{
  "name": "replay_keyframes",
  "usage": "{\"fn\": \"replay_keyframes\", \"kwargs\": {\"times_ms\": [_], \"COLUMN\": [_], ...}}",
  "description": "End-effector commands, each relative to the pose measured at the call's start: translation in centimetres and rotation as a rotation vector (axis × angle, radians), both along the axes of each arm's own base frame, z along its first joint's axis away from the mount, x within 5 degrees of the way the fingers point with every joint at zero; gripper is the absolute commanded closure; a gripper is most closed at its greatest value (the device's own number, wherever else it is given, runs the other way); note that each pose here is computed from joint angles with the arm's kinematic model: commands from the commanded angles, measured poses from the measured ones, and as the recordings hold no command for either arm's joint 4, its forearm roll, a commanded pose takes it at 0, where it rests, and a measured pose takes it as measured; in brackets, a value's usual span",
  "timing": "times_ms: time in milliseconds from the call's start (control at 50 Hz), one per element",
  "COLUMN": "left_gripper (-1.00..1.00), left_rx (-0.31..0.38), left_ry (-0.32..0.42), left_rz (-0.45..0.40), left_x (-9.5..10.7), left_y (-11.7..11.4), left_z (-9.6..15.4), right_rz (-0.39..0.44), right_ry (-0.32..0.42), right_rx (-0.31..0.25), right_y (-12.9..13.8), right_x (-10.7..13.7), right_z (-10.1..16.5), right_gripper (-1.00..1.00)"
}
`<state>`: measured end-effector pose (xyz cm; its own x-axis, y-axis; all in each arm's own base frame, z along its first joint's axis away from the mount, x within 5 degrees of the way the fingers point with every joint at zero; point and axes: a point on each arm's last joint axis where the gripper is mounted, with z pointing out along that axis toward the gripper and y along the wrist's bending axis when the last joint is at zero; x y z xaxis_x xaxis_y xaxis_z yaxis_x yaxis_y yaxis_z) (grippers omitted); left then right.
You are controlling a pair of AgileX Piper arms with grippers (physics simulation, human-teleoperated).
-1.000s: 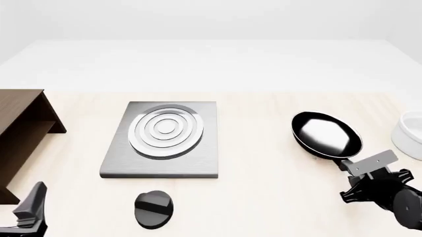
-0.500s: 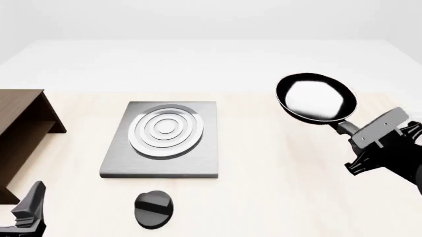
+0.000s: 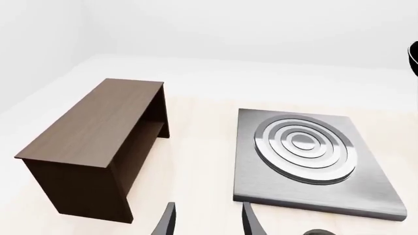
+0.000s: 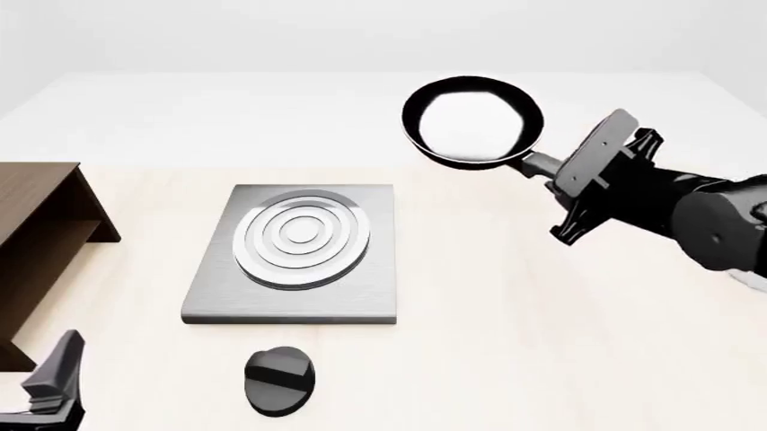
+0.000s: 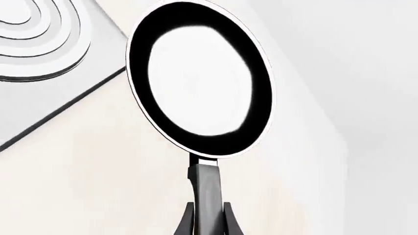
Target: Turn on the stove and put the frying pan on it.
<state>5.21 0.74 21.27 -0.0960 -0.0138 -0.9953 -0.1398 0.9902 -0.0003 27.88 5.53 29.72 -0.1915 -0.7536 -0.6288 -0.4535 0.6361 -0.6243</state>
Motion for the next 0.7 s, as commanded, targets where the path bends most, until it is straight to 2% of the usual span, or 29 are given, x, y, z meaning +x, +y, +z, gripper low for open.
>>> {"fn": "replay_keyframes", "kwargs": {"times_ms": [20, 200, 400, 500, 700], "left_gripper": [-1.00, -1.00, -1.00, -1.00, -1.00], "left_rx": [-0.003, -0.009, -0.024, -0.027, -0.029], "left_ry": [0.003, 0.005, 0.008, 0.008, 0.008], "left_rz": [-0.001, 0.002, 0.007, 0.007, 0.009], "left_x": [0.1, 0.1, 0.2, 0.2, 0.2], "left_y": [0.0, 0.0, 0.0, 0.0, 0.1], "left_z": [-0.5, -0.7, -0.9, -0.9, -1.0], "right_rz": [0.078, 0.185, 0.263, 0.290, 0.317], "right_ry": [-0.029, -0.003, 0.034, 0.051, 0.093], "right_rx": [0.109, 0.116, 0.123, 0.117, 0.142], "right_y": [4.8, 9.7, 13.7, 14.7, 16.8], "right_x": [3.8, 5.5, 5.9, 5.5, 5.0], "right_z": [2.0, 0.9, -1.6, -2.9, -4.8], "right_gripper": [1.00, 1.00, 1.00, 1.00, 1.00]}}
